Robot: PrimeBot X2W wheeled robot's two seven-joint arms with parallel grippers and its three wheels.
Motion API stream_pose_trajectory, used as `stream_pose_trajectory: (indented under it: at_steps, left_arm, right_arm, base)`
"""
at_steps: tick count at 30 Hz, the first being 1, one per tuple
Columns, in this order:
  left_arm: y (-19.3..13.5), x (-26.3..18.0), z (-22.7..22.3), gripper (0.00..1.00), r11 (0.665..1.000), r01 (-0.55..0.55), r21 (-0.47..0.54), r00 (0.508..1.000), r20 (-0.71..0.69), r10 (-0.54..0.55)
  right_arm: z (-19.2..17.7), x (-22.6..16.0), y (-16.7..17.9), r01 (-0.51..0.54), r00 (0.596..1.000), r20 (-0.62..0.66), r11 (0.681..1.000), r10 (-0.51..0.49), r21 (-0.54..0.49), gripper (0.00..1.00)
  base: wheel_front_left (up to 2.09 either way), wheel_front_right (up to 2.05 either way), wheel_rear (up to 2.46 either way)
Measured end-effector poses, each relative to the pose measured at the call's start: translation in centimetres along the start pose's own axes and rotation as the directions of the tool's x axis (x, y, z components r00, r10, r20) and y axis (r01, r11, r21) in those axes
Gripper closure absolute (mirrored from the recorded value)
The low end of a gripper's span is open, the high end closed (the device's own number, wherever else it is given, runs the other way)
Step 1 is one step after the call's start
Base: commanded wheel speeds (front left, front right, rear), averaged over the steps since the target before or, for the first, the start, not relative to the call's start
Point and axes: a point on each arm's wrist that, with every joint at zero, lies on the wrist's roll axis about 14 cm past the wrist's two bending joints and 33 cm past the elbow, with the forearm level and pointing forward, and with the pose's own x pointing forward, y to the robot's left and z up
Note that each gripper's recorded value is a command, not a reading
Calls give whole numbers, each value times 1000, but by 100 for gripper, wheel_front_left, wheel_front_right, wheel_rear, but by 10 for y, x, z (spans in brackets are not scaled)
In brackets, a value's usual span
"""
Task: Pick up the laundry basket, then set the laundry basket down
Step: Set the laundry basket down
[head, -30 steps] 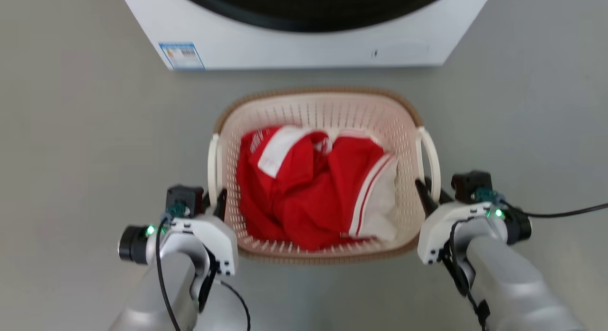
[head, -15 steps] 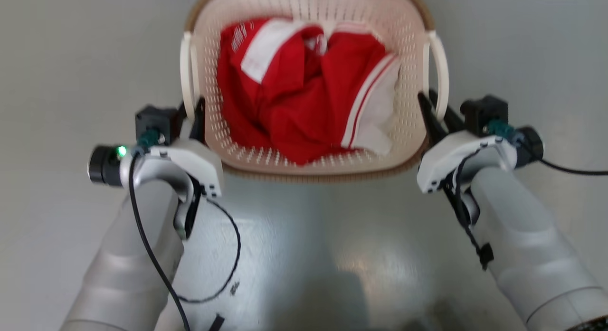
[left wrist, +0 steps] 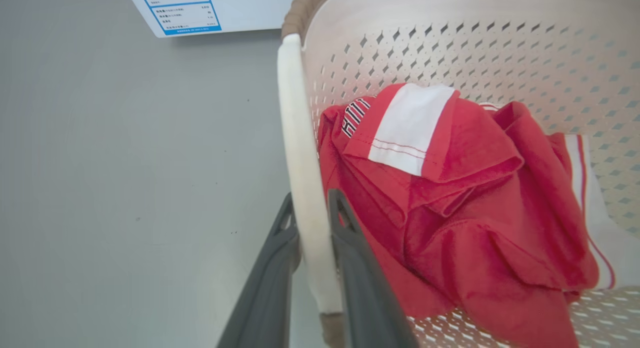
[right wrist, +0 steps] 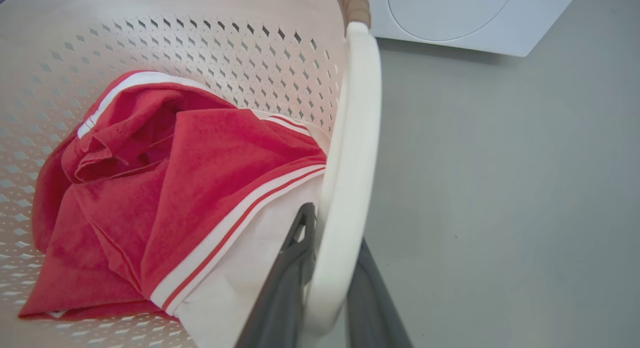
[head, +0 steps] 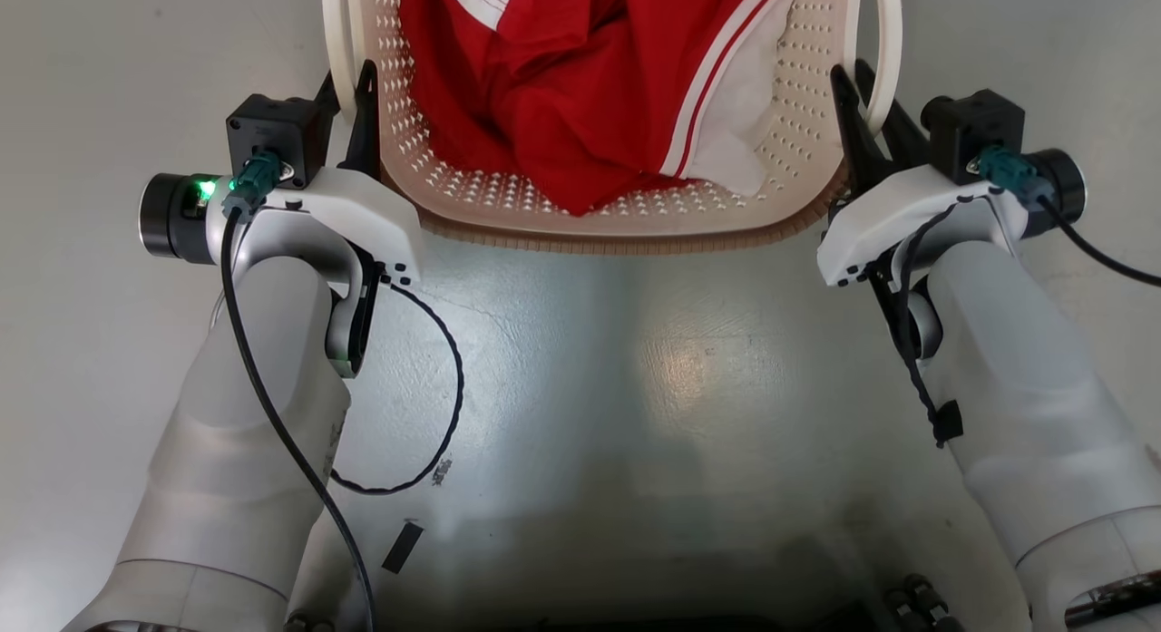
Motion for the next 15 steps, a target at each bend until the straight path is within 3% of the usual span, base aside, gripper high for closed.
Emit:
stream_pose_trajectory:
  at_steps: [15]
  left_arm:
    - [3,10,-2,100,1000,-9,-6,1000,15,9]
  right_arm:
    - [-1,12,-6,12,1000,17,1000,-12,-16,100]
  base:
    - [0,0,0]
